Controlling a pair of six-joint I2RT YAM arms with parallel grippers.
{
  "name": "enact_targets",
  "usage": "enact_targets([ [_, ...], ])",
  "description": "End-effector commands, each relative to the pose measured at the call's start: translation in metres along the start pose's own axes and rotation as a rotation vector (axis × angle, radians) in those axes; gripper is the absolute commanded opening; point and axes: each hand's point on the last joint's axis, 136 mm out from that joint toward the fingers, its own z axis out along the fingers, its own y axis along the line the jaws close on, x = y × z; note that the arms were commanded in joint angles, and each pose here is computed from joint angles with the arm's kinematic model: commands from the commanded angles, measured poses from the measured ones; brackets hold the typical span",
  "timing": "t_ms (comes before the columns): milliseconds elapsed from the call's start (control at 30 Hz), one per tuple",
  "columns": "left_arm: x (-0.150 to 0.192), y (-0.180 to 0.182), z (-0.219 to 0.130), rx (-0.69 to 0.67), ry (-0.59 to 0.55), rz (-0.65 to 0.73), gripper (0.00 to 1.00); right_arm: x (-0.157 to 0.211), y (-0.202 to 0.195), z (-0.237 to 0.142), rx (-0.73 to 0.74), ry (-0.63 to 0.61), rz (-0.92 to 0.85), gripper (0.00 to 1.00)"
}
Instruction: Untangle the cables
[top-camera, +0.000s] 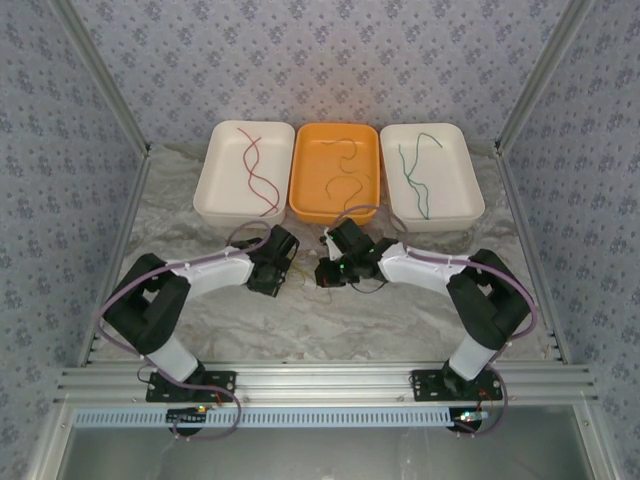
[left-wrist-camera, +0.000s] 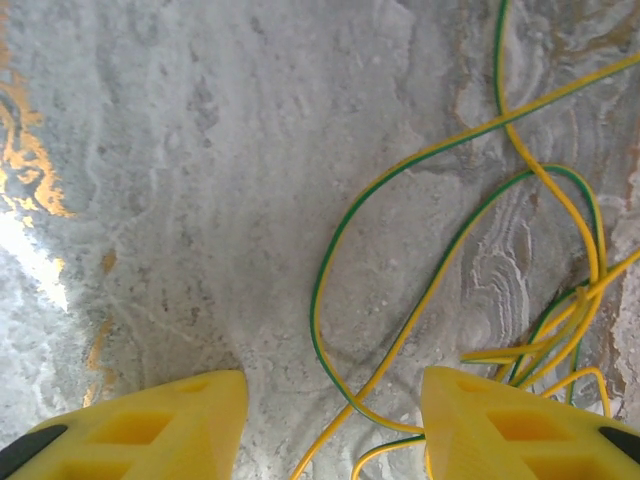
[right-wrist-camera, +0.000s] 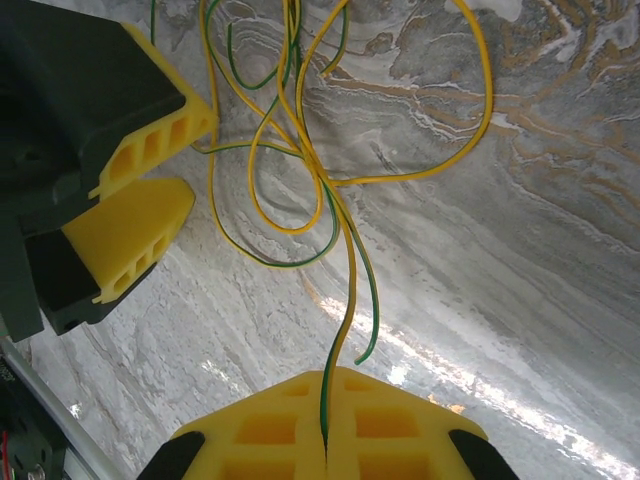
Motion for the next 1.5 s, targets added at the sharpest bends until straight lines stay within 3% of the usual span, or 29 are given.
enact_targets([
  [0, 0.008, 0.004, 0.019, -0.029, 0.041, -0.076, 0.52, 0.001, 0.006, -0.004, -0.007, -0.020, -0.006, 0.00],
  [133, 0.012, 0.002, 0.026, -0.061, 0.050, -0.087, 0.50, 0.004, 0.008, -0.005, -0.012, -0.025, -0.006, 0.00],
  [233, 0.015, 0.003, 0.031, -0.096, 0.049, -0.118, 0.44, 0.006, 0.011, -0.007, -0.015, -0.029, -0.011, 0.00],
  [433, 0.020, 0.007, 0.050, -0.179, 0.060, -0.164, 0.23, 0.008, 0.017, -0.015, -0.018, -0.049, -0.024, 0.00],
  [533, 0.020, 0.008, 0.062, -0.165, 0.082, -0.187, 0.00, 0.008, 0.015, -0.020, -0.008, -0.060, -0.028, 0.00],
  [667, -0.009, 0.009, 0.047, -0.055, 0.025, -0.187, 0.00, 0.004, 0.004, -0.038, 0.027, -0.107, -0.028, 0.00],
  [833, -0.064, 0.008, -0.003, 0.067, -0.086, -0.054, 0.00, -0.015, -0.014, -0.101, 0.055, -0.267, -0.019, 0.00],
  [1100, -0.127, 0.015, -0.066, 0.231, -0.180, 0.001, 0.00, -0.053, -0.031, -0.234, 0.092, -0.544, 0.009, 0.00],
  [1267, -0.151, 0.017, -0.099, 0.252, -0.246, 0.031, 0.00, -0.084, -0.031, -0.312, 0.112, -0.722, 0.025, 0.00],
  [1467, -0.174, 0.033, -0.105, 0.215, -0.287, 0.012, 0.00, -0.118, -0.018, -0.399, 0.155, -0.897, 0.036, 0.00],
])
